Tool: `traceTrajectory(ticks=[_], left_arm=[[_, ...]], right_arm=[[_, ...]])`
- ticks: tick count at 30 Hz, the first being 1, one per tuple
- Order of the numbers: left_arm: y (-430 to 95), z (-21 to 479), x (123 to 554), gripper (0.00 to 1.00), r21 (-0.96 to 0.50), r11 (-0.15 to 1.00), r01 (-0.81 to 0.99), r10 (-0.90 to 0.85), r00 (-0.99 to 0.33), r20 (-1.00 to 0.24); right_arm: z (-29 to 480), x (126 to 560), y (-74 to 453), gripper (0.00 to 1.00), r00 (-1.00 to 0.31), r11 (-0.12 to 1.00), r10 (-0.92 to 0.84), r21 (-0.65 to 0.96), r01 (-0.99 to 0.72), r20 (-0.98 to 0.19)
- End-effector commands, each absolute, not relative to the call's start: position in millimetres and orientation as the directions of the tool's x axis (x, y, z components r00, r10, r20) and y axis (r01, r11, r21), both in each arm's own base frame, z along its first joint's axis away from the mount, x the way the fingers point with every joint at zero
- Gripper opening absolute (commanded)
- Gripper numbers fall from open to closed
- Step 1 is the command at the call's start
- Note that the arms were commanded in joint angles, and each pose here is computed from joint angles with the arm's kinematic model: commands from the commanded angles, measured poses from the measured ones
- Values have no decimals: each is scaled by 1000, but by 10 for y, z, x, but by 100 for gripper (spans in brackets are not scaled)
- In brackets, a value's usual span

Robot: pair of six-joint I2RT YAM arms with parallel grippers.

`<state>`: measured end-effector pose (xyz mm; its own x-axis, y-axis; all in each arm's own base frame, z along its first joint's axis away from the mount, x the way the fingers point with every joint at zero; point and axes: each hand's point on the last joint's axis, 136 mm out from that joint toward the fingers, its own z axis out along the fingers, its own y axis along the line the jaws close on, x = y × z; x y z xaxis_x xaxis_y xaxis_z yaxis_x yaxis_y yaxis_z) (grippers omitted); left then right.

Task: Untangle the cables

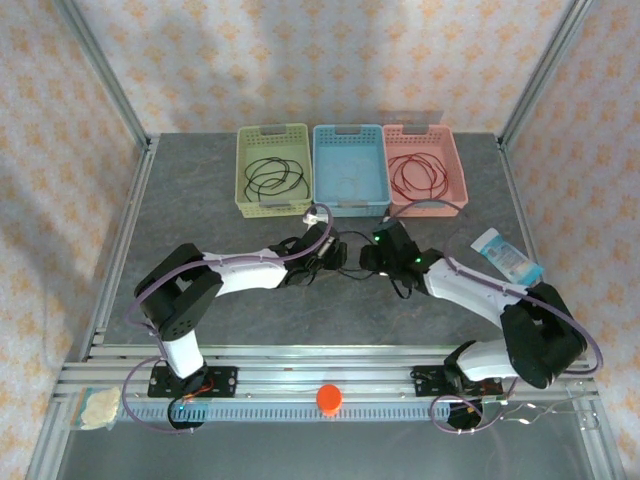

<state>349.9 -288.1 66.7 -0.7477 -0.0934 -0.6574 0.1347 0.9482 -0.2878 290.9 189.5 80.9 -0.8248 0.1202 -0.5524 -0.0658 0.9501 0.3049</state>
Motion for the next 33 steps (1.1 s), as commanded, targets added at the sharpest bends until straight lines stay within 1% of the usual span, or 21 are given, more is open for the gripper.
traceTrajectory(ticks=[1, 4, 8, 11, 15, 17, 20, 26, 30, 33], left_arm=[[-2636, 781, 3520, 61, -330, 942, 62, -188, -716, -672], [-2438, 913, 3485, 60, -410, 911, 30, -283, -679, -678], [-2164, 986, 3441, 60, -431, 902, -11, -334, -650, -682], [-2013, 987, 3418, 60, -435, 900, -32, -351, -643, -680], [-1912, 983, 3403, 60, -435, 899, -47, -361, -639, -679], [-1876, 982, 3402, 60, -438, 897, -55, -370, -635, -678], [-1808, 1001, 3410, 60, -450, 890, -70, -391, -625, -676], [-1726, 1069, 3408, 60, -467, 881, -76, -413, -607, -679], [-1782, 1090, 3414, 61, -480, 875, -56, -409, -616, -673], [-1796, 1071, 3413, 62, -492, 869, -57, -417, -620, -665]], right_arm=[[827, 2955, 2093, 49, -788, 947, -9, 249, -205, -615], [729, 2915, 2245, 54, -792, 932, -109, 215, -292, -601], [590, 2873, 2406, 64, -790, 910, -230, 162, -382, -569], [520, 2889, 2452, 71, -786, 901, -277, 135, -412, -553], [485, 2954, 2500, 74, -778, 896, -302, 115, -429, -550], [443, 2971, 2565, 73, -781, 888, -314, 125, -443, -539], [356, 3000, 2626, 68, -787, 883, -331, 124, -453, -521], [161, 2989, 2603, 63, -806, 889, -358, 93, -449, -472], [-35, 2918, 2541, 55, -828, 894, -379, 66, -443, -413], [-97, 2872, 2536, 48, -835, 896, -381, 64, -439, -397]])
